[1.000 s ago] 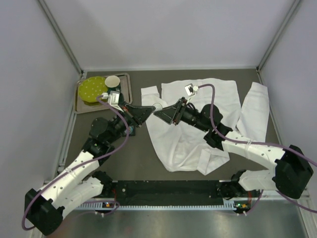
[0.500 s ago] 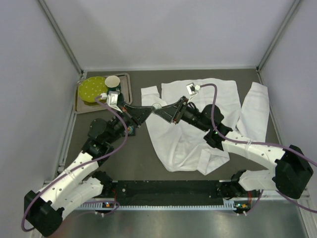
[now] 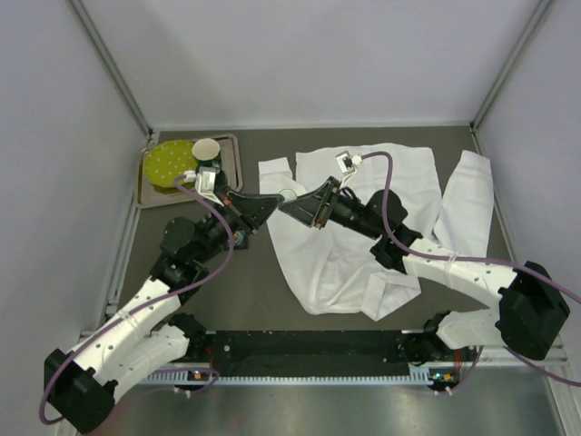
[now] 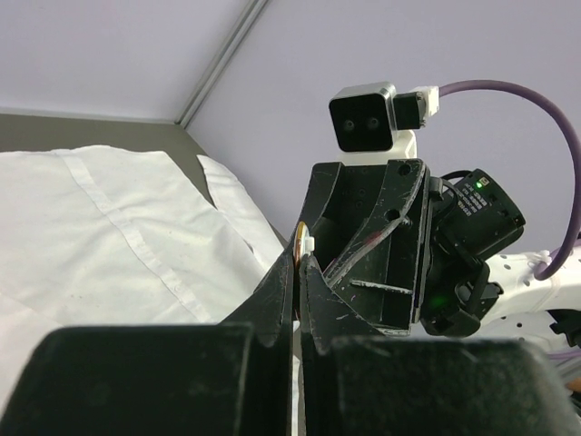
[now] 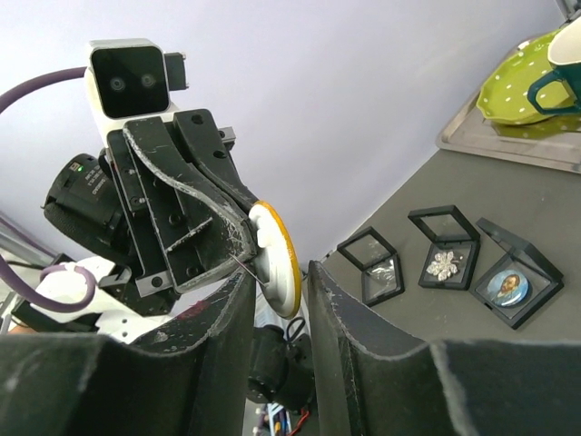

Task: Remove the brooch from the garment
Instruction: Close the brooch.

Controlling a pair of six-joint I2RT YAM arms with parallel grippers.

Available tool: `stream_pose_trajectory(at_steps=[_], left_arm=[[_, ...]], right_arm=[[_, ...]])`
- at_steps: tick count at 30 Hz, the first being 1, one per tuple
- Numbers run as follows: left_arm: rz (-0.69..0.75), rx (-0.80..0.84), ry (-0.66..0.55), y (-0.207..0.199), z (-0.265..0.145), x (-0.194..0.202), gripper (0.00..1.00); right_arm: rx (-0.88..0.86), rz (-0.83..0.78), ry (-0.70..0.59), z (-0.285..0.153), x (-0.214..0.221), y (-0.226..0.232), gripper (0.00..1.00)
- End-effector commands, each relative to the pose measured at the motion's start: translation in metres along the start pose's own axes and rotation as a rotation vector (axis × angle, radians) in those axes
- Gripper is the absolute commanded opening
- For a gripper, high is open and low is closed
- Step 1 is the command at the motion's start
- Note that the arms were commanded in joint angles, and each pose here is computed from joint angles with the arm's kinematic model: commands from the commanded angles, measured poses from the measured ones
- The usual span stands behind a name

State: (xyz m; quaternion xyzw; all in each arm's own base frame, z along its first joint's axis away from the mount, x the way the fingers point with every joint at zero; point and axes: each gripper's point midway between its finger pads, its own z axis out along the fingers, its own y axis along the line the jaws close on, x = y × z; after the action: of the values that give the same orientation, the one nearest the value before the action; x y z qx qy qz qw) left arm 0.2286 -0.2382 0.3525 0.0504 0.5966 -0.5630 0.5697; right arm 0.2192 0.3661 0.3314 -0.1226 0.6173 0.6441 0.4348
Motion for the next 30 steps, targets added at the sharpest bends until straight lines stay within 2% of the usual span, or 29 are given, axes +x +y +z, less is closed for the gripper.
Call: stream_pose_trajectory(at_steps=[1, 9, 21, 28, 30], left_arm=[[0.024, 0.101, -0.037, -0.026, -0.001, -0.014, 0.00], [0.026, 0.105, -0.043, -0.028, -0.003, -0.015, 0.00], [-0.019, 0.114, -0.044, -0.028, -0.005, -0.012, 0.00], [-0.020, 0.117, -0.047, -0.029, -0.005, -0.013, 0.00], [-0.015, 0.112, -0.051, -0.028, -0.004, -0.014, 0.00]], right_arm=[[-0.069, -0.037, -0.065, 0.005, -0.023, 0.025, 0.30], [-0.067, -0.034, -0.071, -0.004, -0.028, 0.021, 0.35], [-0.196, -0.013, -0.038, -0.009, -0.030, 0.038, 0.35], [-0.190, -0.001, -0.030, -0.010, -0.027, 0.036, 0.34], [-0.192, -0.008, -0.030, -0.012, -0.026, 0.035, 0.43]])
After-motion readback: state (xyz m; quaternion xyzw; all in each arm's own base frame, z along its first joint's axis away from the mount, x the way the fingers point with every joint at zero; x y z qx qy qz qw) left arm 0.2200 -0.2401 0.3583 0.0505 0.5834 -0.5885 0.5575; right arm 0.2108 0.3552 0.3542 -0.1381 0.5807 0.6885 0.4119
